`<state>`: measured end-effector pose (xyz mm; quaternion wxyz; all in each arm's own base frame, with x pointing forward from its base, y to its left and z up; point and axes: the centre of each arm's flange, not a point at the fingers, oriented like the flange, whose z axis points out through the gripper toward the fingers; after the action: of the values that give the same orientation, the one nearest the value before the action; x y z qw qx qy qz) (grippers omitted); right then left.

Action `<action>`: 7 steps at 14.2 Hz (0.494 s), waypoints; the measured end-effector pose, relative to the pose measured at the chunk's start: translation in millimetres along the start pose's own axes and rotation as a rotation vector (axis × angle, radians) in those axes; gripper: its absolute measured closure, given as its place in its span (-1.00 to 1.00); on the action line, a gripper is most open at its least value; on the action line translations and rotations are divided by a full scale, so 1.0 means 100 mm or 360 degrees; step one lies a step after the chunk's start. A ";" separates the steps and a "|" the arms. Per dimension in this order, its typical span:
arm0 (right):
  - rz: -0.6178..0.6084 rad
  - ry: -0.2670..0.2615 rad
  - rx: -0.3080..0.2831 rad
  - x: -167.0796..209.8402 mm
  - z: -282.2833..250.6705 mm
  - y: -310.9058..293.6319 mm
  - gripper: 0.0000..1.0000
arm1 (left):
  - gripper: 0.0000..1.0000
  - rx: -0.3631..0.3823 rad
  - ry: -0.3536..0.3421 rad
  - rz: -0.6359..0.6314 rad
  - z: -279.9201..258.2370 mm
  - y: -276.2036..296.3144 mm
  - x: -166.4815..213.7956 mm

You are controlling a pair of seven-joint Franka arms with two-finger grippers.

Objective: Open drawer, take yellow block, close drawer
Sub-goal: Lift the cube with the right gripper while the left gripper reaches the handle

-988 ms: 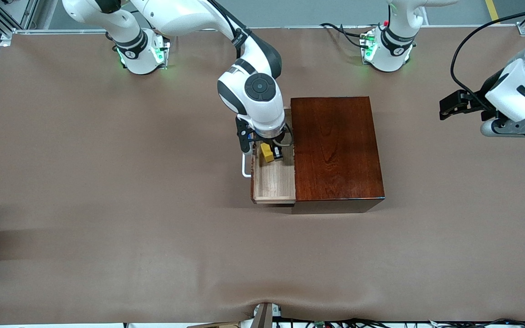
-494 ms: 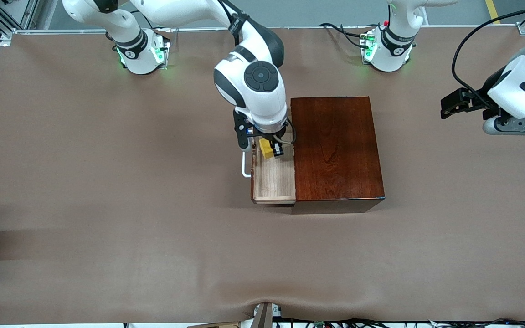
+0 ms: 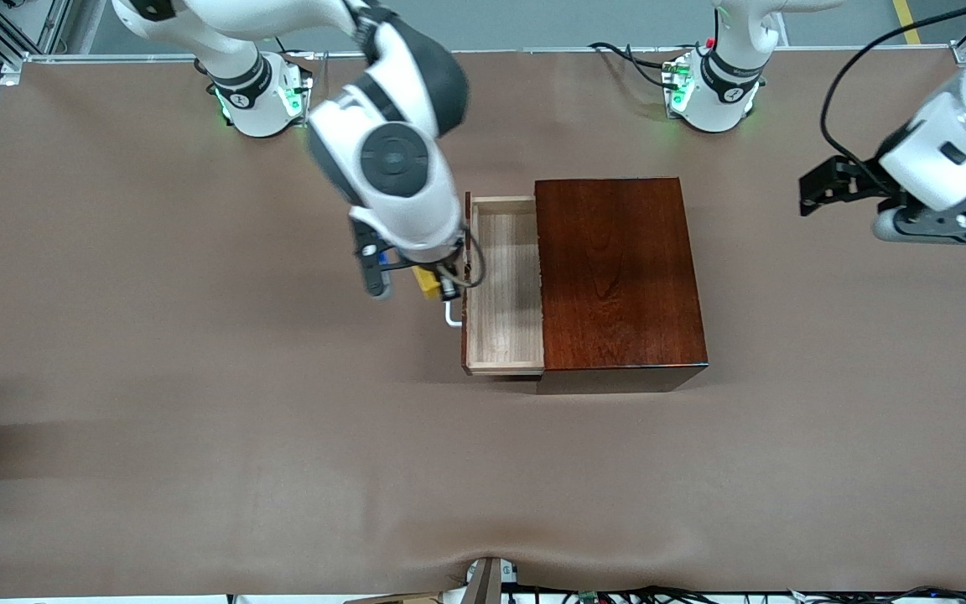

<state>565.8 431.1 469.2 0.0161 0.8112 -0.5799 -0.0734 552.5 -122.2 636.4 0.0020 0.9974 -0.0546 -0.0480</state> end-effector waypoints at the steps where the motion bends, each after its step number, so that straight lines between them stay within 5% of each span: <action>1: -0.0060 -0.0007 -0.0023 0.19 -0.09 0.00 -0.13 | -1.00 -0.0003 0.0002 0.0031 0.03 0.16 0.01; 5: -0.0252 -0.0032 -0.0047 0.73 -0.18 -0.09 -0.13 | -1.00 -0.0041 0.0017 -0.0035 0.29 0.83 0.21; 7: -0.0527 -0.0095 -0.0058 1.06 -0.19 -0.13 -0.13 | -1.00 -0.0070 0.0046 -0.0125 0.49 1.38 0.27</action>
<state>614.6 334.3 476.3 0.0012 0.8927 -0.4372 -0.1097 559.2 -261.9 586.6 0.0226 0.9990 -0.0143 -0.0348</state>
